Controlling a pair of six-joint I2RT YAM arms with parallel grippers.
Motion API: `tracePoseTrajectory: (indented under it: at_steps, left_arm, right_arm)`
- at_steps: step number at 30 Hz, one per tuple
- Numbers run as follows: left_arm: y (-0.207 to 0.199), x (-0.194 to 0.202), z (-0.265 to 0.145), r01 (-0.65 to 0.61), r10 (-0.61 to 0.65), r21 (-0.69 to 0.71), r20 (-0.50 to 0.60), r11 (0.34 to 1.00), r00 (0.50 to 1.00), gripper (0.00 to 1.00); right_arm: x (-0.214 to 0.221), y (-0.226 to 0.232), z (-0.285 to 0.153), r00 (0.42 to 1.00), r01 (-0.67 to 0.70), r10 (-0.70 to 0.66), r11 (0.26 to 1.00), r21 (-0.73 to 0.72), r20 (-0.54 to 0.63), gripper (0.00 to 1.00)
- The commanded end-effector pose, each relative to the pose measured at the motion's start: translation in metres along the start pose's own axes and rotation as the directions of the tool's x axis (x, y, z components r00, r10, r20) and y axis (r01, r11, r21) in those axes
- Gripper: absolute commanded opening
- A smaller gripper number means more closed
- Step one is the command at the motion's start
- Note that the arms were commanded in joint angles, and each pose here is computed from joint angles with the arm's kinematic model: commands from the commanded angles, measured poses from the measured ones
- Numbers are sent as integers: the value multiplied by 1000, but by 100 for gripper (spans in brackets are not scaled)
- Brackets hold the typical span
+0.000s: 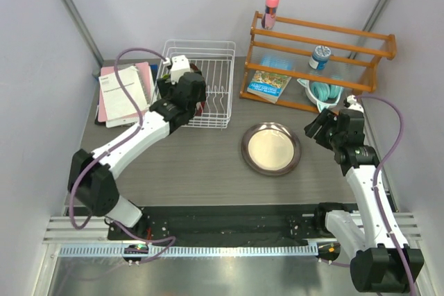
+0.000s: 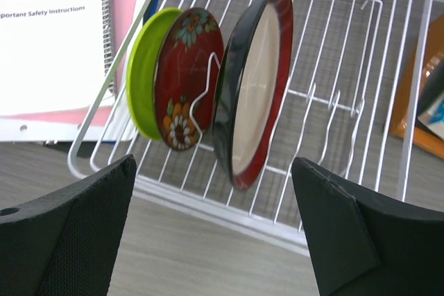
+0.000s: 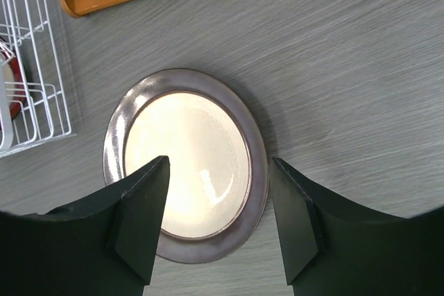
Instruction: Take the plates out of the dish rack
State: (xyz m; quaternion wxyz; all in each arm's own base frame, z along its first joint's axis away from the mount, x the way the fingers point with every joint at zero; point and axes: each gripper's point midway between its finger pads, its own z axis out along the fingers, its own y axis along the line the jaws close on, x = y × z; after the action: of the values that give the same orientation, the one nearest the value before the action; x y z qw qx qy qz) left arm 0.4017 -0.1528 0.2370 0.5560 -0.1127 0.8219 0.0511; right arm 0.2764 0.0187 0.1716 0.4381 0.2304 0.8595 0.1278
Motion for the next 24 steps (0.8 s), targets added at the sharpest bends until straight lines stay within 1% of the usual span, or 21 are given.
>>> tracePoseTrajectory:
  at_steps: [1, 2, 4, 5, 6, 9, 10, 11, 12, 13, 15, 18, 19, 21, 22, 24]
  left_arm:
    - [-14, -24, 28, -7, 9, -28, 63, 1000, 998, 86]
    - [-20, -20, 38, -22, 24, -35, 57, 999, 998, 84]
    - [-23, -17, 49, -33, 36, -59, 56, 998, 998, 83]
    - [-24, -23, 51, -23, 28, -79, 68, 997, 997, 82]
    - [-27, -12, 61, -46, 51, -93, 50, 995, 997, 80]
    - [-28, -8, 72, -55, 61, -119, 48, 991, 997, 76]
    - [-26, -2, 78, -65, 70, -135, 37, 989, 997, 72]
    - [-25, 0, 81, -66, 72, -146, 36, 987, 997, 70]
    - [-24, 1, 83, -65, 71, -151, 36, 986, 997, 66]
    - [-22, 3, 85, -67, 73, -161, 30, 985, 997, 52]
    - [-20, 4, 85, -52, 59, -170, 41, 984, 997, 46]
    - [-14, 7, 84, -45, 52, -173, 36, 984, 998, 30]
    - [-13, 9, 83, -47, 54, -174, 34, 984, 998, 19]
    - [-12, 8, 81, -41, 48, -174, 38, 984, 998, 5]
    - [-12, 8, 80, -33, 40, -172, 38, 984, 998, 0]
    - [-12, 6, 78, -27, 34, -168, 38, 985, 999, 0]
  right_arm:
    - [-4, 3, -2, 999, 35, -35, 999, -5, -10, 65]
    - [-3, 6, -1, 999, 34, -35, 999, -22, -20, 65]
    - [-3, 10, 1, 999, 32, -33, 999, -36, -33, 65]
    - [-5, 11, 2, 999, 33, -35, 999, -38, -32, 65]
    - [-5, 11, 3, 999, 33, -35, 999, -36, -33, 65]
    - [-6, 13, 6, 999, 36, -38, 998, -44, -38, 65]
    - [-6, 13, 7, 998, 37, -39, 998, -45, -39, 65]
    - [-5, 11, 9, 998, 37, -39, 998, -41, -45, 65]
    - [-4, 11, 10, 998, 37, -39, 999, -38, -46, 65]
    - [-4, 11, 10, 998, 35, -37, 999, -40, -49, 65]
    - [-2, 11, 13, 998, 34, -36, 999, -41, -54, 65]
    - [-1, 10, 16, 998, 36, -38, 999, -39, -58, 65]
    - [-2, 11, 16, 997, 39, -41, 998, -40, -59, 65]
    - [0, 9, 17, 997, 38, -40, 999, -37, -66, 65]
    - [0, 10, 18, 997, 39, -42, 998, -38, -66, 65]
    - [2, 9, 18, 997, 37, -40, 998, -40, -72, 65]
